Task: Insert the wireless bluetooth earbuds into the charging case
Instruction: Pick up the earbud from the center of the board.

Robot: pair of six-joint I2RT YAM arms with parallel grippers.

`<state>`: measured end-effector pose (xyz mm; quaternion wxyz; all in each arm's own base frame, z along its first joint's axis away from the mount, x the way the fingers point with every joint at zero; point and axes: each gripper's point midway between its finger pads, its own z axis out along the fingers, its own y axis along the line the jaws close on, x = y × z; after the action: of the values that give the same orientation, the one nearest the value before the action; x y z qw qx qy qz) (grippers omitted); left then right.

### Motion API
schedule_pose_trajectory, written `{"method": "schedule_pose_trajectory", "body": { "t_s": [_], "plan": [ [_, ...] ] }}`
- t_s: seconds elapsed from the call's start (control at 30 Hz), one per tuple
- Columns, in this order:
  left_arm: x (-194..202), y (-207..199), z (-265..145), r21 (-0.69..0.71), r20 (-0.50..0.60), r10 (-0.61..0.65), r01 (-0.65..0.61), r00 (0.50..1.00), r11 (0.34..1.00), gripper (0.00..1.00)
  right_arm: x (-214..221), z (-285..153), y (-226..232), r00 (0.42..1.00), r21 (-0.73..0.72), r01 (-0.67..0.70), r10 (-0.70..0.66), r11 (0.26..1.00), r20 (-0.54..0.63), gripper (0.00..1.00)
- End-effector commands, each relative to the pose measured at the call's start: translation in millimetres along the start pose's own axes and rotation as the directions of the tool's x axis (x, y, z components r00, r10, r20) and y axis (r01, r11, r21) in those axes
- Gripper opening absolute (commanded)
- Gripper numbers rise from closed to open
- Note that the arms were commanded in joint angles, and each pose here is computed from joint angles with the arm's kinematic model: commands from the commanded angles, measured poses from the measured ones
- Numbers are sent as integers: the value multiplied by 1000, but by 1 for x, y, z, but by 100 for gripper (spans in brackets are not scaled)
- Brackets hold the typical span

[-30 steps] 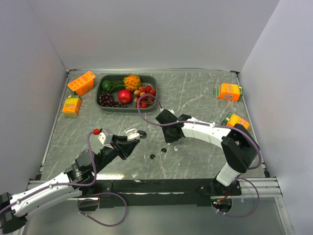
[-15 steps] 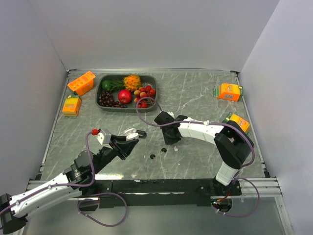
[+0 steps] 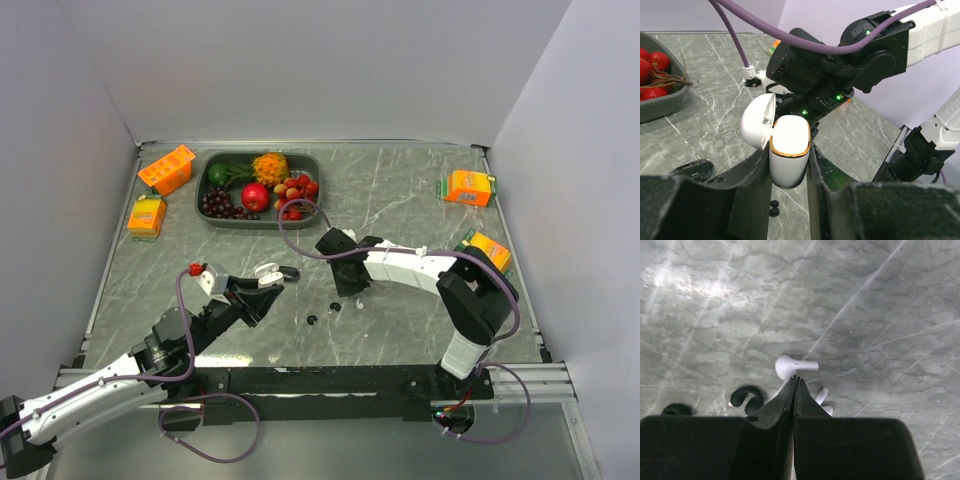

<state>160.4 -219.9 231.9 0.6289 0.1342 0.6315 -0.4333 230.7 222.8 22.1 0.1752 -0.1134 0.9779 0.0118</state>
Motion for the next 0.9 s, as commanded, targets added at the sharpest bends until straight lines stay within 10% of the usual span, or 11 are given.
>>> {"method": "schedule_pose_trajectory", "body": {
  "t_s": [0.0, 0.5, 0.87],
  "plan": [
    [-18, -6, 1, 10, 49, -21, 20, 999, 1000, 1, -25, 0, 16, 999, -38, -11, 12, 999, 39, 0],
    [-19, -4, 2, -5, 49, -11, 11, 999, 1000, 1, -63, -25, 27, 991, -108, -19, 33, 994, 127, 0],
    [-18, -5, 2, -1, 48, -14, 14, 999, 1000, 1, -72, -33, -5, 985, -12, 97, -94, 995, 147, 44]
  ]
}}
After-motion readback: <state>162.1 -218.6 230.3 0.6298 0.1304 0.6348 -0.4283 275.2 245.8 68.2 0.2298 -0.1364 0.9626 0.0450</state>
